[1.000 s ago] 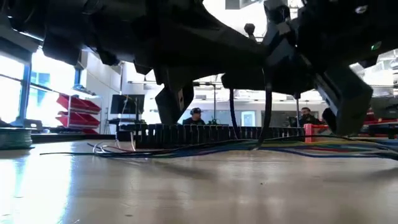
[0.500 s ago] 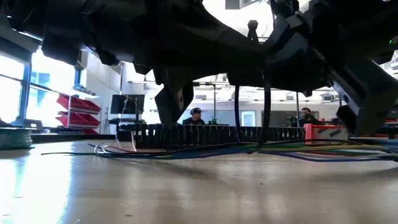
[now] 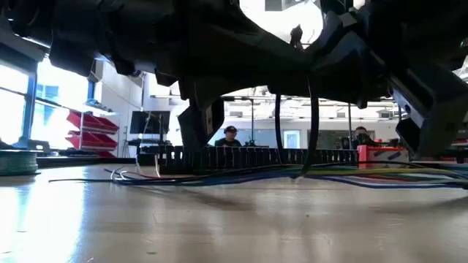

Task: Ziptie cables
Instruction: Wrap the cables using a black zip tie

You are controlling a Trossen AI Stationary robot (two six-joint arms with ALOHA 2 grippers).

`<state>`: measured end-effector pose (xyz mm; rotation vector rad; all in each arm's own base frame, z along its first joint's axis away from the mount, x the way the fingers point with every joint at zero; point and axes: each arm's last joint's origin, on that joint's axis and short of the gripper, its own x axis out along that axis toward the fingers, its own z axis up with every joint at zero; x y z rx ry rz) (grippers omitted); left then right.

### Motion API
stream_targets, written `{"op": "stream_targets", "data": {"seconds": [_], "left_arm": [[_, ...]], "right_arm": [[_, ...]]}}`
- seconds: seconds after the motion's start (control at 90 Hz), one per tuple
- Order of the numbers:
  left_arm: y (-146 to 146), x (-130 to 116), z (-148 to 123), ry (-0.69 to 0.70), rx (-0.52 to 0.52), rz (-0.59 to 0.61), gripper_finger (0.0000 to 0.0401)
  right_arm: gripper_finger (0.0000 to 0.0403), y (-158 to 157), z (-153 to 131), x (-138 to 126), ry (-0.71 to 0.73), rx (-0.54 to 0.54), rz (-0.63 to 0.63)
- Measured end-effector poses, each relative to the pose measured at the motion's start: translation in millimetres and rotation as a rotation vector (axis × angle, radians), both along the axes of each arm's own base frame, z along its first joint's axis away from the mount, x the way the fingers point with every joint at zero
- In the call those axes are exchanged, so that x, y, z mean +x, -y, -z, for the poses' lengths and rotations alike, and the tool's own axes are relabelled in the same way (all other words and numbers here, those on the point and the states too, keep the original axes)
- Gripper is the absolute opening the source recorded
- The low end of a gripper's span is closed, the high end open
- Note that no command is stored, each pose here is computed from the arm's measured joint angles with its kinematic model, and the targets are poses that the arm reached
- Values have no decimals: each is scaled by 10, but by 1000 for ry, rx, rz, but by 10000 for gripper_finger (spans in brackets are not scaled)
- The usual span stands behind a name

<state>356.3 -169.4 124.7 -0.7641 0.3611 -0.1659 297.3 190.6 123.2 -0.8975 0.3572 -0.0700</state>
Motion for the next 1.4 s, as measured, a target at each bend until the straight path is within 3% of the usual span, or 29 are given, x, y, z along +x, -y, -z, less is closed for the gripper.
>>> {"op": "stream_targets", "data": {"seconds": [0.267,0.589,1.156,1.256,1.4], "left_arm": [[5,-11,4,2,0,1,0],[-94,-191,136,20,-50,-44,0],[-95,-195,131,28,-58,-42,0],[-94,-196,132,27,-58,-42,0],[-93,-196,132,27,-58,-41,0]], "right_arm": [[0,-7,-1,-5,-7,-42,-9],[0,-83,-13,-50,5,-35,-35],[1,-43,-21,0,-3,-32,-97],[15,-26,-18,11,-7,-34,-93],[65,-22,-11,10,-14,-38,-94]]}}
